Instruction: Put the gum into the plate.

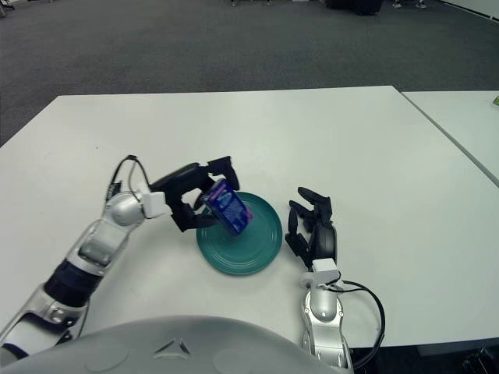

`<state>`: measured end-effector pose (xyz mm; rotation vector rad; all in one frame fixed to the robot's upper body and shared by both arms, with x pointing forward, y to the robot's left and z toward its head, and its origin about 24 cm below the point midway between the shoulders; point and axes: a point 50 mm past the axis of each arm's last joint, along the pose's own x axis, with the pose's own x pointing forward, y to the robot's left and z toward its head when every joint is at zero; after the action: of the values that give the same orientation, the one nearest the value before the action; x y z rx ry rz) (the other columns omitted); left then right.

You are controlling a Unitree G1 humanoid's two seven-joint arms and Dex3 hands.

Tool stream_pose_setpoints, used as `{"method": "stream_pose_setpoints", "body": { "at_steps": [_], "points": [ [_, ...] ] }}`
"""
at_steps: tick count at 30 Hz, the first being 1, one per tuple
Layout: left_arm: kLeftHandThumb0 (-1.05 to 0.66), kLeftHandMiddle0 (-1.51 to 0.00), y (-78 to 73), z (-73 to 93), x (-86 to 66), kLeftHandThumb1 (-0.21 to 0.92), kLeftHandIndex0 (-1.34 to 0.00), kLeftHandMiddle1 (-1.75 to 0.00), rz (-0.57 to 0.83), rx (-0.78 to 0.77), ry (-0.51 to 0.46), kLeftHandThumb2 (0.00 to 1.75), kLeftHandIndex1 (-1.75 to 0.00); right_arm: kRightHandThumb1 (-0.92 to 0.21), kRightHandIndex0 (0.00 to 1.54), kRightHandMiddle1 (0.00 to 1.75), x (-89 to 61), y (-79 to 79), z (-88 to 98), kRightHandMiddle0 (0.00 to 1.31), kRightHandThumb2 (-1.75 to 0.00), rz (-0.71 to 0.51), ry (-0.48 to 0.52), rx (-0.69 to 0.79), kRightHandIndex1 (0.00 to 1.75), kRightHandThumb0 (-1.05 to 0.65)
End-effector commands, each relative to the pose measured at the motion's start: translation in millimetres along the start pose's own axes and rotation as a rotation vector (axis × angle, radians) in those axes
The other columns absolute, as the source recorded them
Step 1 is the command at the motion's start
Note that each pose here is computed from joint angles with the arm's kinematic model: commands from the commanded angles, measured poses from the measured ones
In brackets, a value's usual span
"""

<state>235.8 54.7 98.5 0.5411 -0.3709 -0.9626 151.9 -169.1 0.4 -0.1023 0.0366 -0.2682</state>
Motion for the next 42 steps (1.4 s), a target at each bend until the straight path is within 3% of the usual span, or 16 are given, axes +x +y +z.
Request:
{"method": "stream_pose_setpoints", "body": {
  "at_steps": [1,8,10,11,12,13,15,16,18,19,21,25,27,31,42],
  "points": [
    [-0.49,-1.22,0.2,-7.7,1.1,0.27,-0.65,-1.75,-0.019,0.010,0.039,1.37,-1.75,-0.92,0.43,1.03,-18.5,2.7,-25.7,0.00,-0.74,0.004,0.160,-0.012,0.52,-0.64],
    [-0.48,-1.19,-11.3,-20.4,7.7,0.31,-0.61,-1.75,-0.045,0.097,0.051,1.31,-1.75,-0.92,0.42,1.00,-19.7,4.3,-26.8,0.00,-0.72,0.006,0.161,0.005,0.52,-0.64],
    [-0.46,-1.09,-11.3,-21.7,7.0,0.39,-0.55,-1.75,-0.051,0.135,0.054,1.22,-1.75,-0.92,0.41,1.00,-20.2,5.4,-26.8,0.00,-0.73,0.006,0.161,0.008,0.51,-0.64],
    [-0.45,-0.93,-11.7,-22.8,6.4,0.46,-0.50,-1.75,-0.059,0.170,0.063,1.13,-1.75,-0.92,0.41,0.99,-20.6,5.7,-26.9,0.00,-0.73,0.007,0.162,0.010,0.51,-0.64],
    [-0.63,-0.68,-11.9,-23.7,5.8,0.59,-0.36,-1.71,-0.065,0.192,0.069,0.89,-1.75,-0.92,0.40,0.99,-20.8,6.1,-26.9,0.00,-0.73,0.007,0.163,0.010,0.51,-0.64],
    [-0.69,-0.59,-13.1,-25.6,4.5,0.66,-0.31,-1.69,-0.074,0.219,0.076,0.78,-1.75,-0.92,0.40,0.98,-21.0,6.5,-26.8,0.00,-0.74,0.007,0.162,0.011,0.51,-0.64],
    [-0.88,-0.25,-14.2,-27.8,2.6,0.81,-0.12,-1.42,-0.081,0.242,0.081,0.50,-1.59,-0.92,0.41,0.97,-21.2,7.5,-26.6,0.00,-0.75,0.008,0.161,0.012,0.51,-0.64],
    [-0.91,-0.21,-15.3,-29.2,1.6,0.84,-0.10,-1.38,-0.087,0.254,0.085,0.46,-1.57,-0.92,0.41,0.96,-21.2,7.7,-26.6,0.00,-0.75,0.009,0.160,0.013,0.51,-0.64],
    [-0.99,-0.09,-16.8,-31.0,0.2,0.89,-0.04,-0.98,-0.098,0.270,0.091,0.35,-1.09,-0.92,0.42,0.96,-21.3,8.4,-26.6,0.00,-0.74,0.009,0.158,0.015,0.52,-0.64],
    [-1.00,-0.07,-17.8,-32.1,-0.6,0.89,-0.03,-0.88,-0.113,0.283,0.099,0.33,-0.99,-0.92,0.42,0.95,-21.1,8.6,-26.6,0.00,-0.74,0.008,0.157,0.017,0.52,-0.64],
    [-1.03,-0.03,-18.5,-33.4,-1.6,0.91,-0.01,-0.51,-0.129,0.298,0.107,0.28,-0.60,-0.92,0.45,0.96,-20.9,9.3,-26.6,0.00,-0.73,0.007,0.154,0.018,0.53,-0.62],
    [-1.04,-0.01,-20.9,-36.1,-3.0,0.92,0.00,-0.13,-0.158,0.333,0.113,0.23,-0.20,-0.92,0.46,0.98,-20.2,10.0,-27.2,0.00,-0.72,0.004,0.148,0.021,0.55,-0.59],
    [-1.05,0.00,-21.2,-37.3,-3.4,0.92,0.00,-0.07,-0.164,0.342,0.113,0.22,-0.10,-0.92,0.46,0.98,-20.0,10.7,-27.5,0.00,-0.72,0.003,0.147,0.023,0.55,-0.59],
    [-1.05,0.00,-21.8,-38.9,-3.9,0.92,0.00,-0.01,-0.178,0.357,0.115,0.20,-0.02,-0.92,0.44,0.98,-20.2,10.7,-27.3,0.00,-0.73,0.002,0.147,0.025,0.55,-0.58],
    [-1.05,0.00,-20.1,-40.5,-8.0,0.92,0.00,0.00,-0.261,0.402,0.126,0.10,0.00,-0.92,0.43,0.97,-19.9,10.9,-26.7,0.00,-0.74,-0.005,0.155,0.027,0.55,-0.58]
  ]
}}
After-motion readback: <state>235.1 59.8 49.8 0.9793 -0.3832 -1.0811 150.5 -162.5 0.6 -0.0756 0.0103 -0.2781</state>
